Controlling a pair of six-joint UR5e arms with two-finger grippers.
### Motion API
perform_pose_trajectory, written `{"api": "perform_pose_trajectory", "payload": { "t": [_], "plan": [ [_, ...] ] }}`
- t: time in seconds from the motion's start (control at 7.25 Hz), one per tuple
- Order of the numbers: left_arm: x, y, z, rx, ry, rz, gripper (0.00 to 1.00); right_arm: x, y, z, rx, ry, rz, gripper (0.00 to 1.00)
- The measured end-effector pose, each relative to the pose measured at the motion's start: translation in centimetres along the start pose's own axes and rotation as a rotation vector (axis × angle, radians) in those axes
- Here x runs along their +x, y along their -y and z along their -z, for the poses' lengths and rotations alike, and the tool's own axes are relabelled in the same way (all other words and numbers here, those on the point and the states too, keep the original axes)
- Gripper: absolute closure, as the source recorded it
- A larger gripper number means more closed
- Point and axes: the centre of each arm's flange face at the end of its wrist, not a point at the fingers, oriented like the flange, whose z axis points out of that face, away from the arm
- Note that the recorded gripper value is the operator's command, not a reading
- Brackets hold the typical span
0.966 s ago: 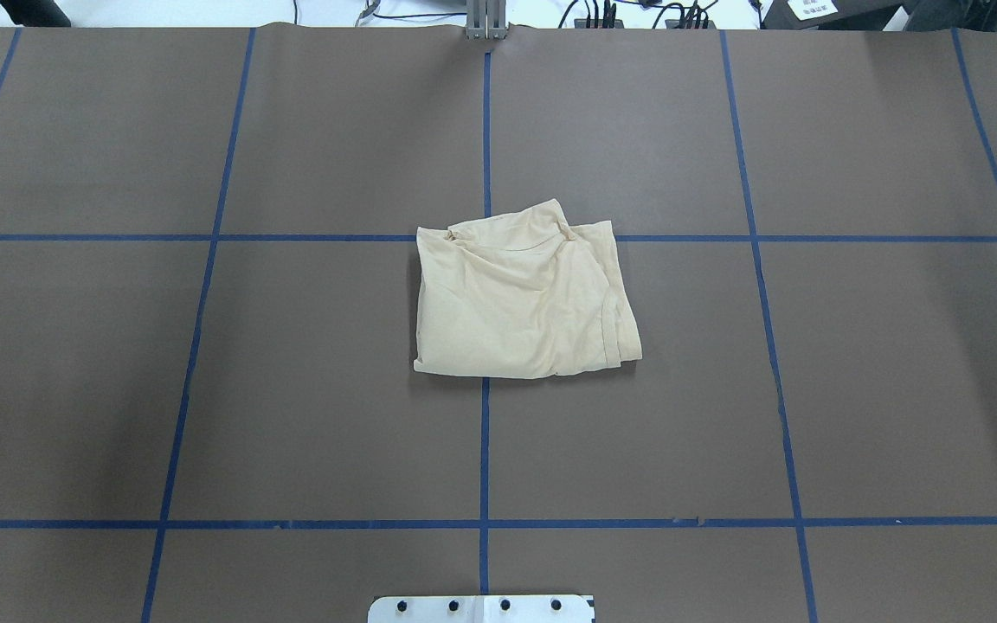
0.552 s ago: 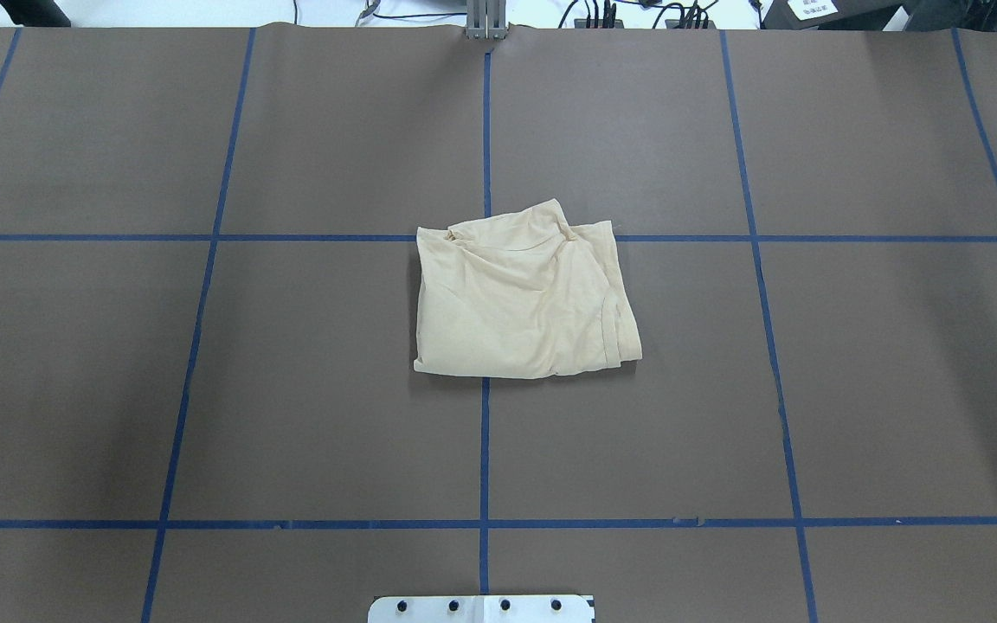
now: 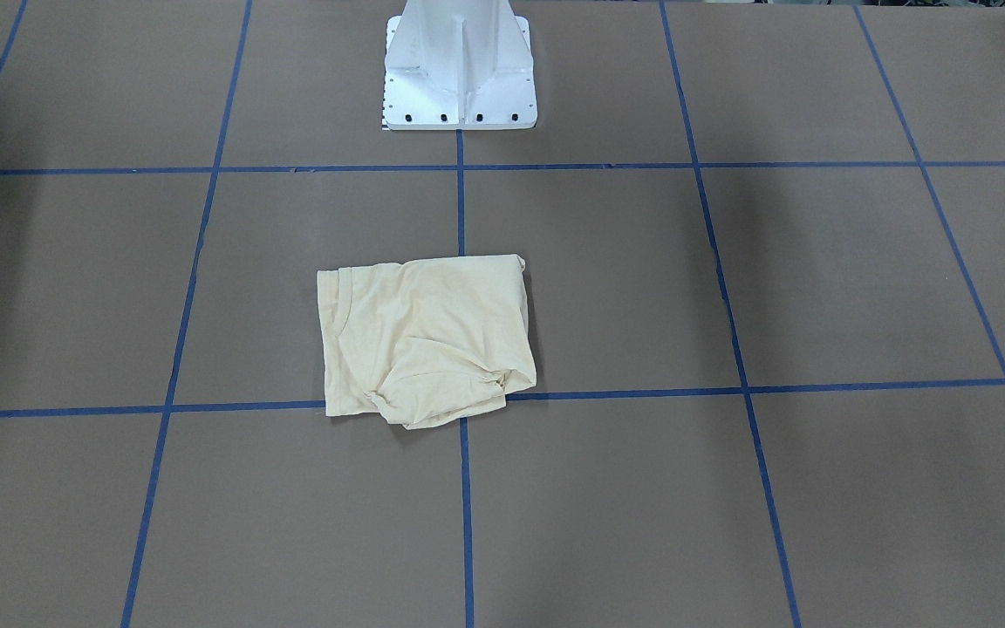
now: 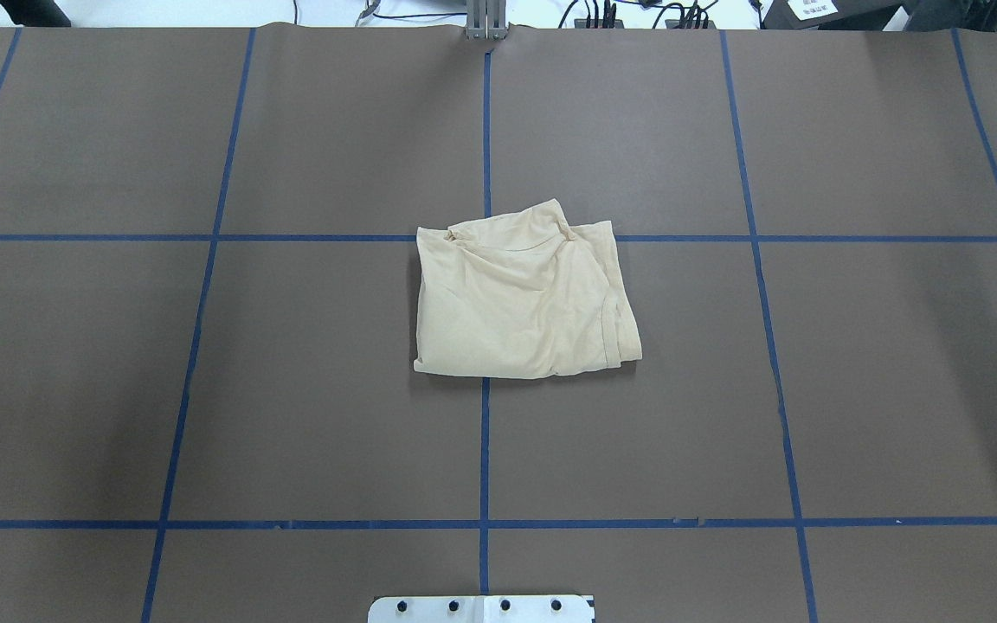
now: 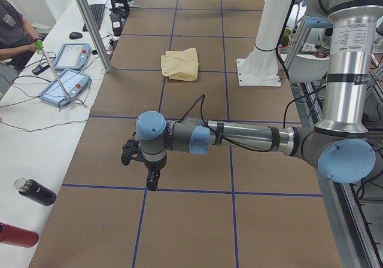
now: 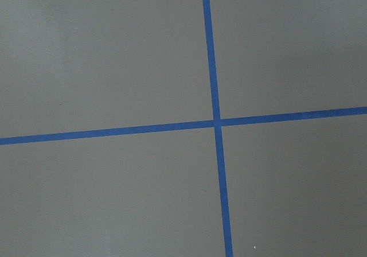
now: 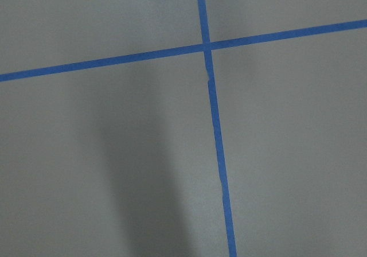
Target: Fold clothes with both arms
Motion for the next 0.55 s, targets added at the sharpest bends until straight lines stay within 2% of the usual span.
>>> {"api": "perform_pose_trajectory", "payload": {
  "t": [0.28, 0.55],
  "plan": [
    [0.0, 0.0, 0.0, -0.001, 0.0, 0.0, 0.01, 0.6, 0.1, -0.5, -0.005, -0.016, -0.005, 0.0],
    [0.0, 0.0, -0.1, -0.002, 0.0, -0.002, 0.01, 1.5, 0.5, -1.3, 0.014, -0.03, 0.011, 0.0]
  ]
}}
